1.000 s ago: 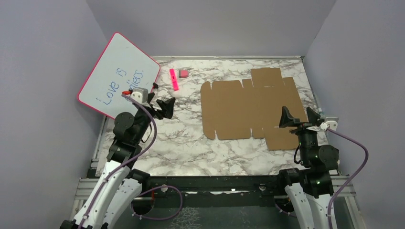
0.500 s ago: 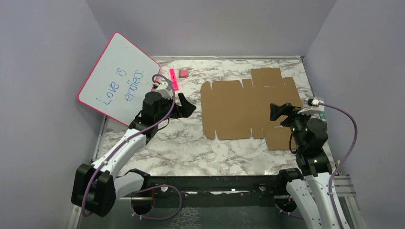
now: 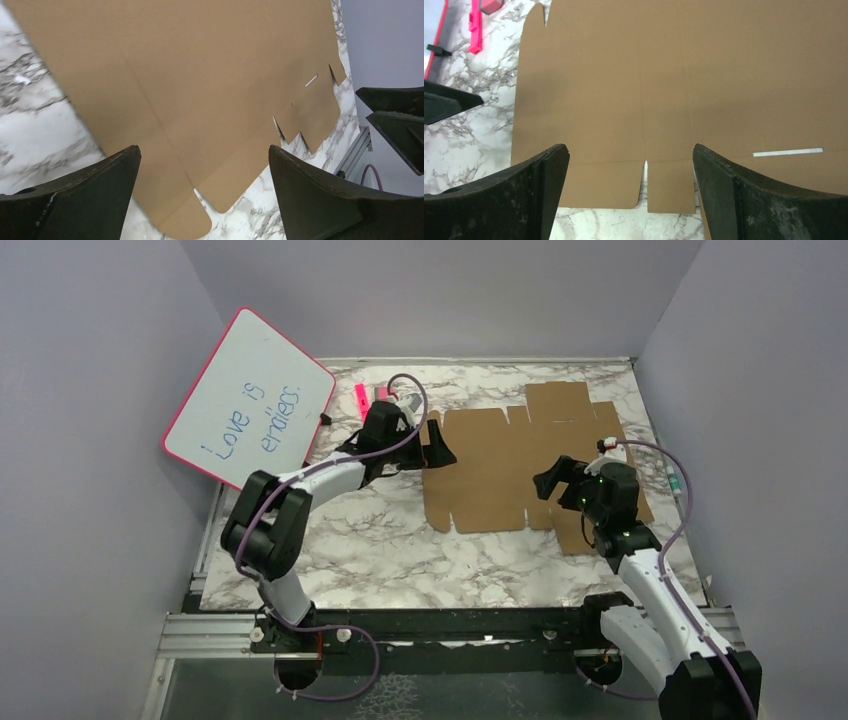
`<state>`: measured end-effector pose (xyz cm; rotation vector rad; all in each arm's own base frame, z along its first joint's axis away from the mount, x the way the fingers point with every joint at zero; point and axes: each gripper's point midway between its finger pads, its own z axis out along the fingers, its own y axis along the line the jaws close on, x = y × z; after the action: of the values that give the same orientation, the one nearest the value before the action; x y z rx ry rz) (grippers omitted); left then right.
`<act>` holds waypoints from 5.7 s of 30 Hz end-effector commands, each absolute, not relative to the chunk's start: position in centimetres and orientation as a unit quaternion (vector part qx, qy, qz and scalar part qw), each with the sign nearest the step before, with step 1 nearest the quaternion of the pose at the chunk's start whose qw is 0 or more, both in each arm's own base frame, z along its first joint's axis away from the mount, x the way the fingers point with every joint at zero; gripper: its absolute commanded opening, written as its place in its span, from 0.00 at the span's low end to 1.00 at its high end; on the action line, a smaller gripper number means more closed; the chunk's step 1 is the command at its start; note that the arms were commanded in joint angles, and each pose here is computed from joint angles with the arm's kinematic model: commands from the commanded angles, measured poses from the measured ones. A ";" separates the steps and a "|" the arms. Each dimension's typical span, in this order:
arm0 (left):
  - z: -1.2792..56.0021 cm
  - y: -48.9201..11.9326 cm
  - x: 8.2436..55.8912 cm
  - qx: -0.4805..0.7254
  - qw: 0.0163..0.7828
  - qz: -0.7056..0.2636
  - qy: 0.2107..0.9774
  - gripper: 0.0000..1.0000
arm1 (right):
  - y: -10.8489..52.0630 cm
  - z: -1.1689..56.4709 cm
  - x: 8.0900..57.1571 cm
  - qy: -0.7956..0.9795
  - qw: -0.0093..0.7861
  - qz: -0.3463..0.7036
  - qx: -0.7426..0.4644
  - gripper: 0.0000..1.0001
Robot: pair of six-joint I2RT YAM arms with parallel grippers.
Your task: Fold the paper box
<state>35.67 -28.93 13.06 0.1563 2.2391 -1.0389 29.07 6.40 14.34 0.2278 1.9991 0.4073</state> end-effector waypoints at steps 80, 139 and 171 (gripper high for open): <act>4.0 -25.3 21.2 0.062 0.220 -0.282 0.932 0.99 | 21.6 4.2 34.2 0.865 0.300 0.392 -0.086 0.98; 7.6 -20.2 47.7 0.113 0.264 -0.306 0.908 0.05 | 14.2 11.0 36.8 0.873 0.412 0.256 -0.045 1.00; 6.3 -12.0 36.6 0.078 0.172 -0.182 0.965 0.00 | 5.6 6.1 36.9 0.918 0.373 0.098 0.088 0.98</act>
<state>37.83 -12.85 6.30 0.2527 2.7086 -0.5612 37.00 7.65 7.74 0.1319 2.3152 0.3131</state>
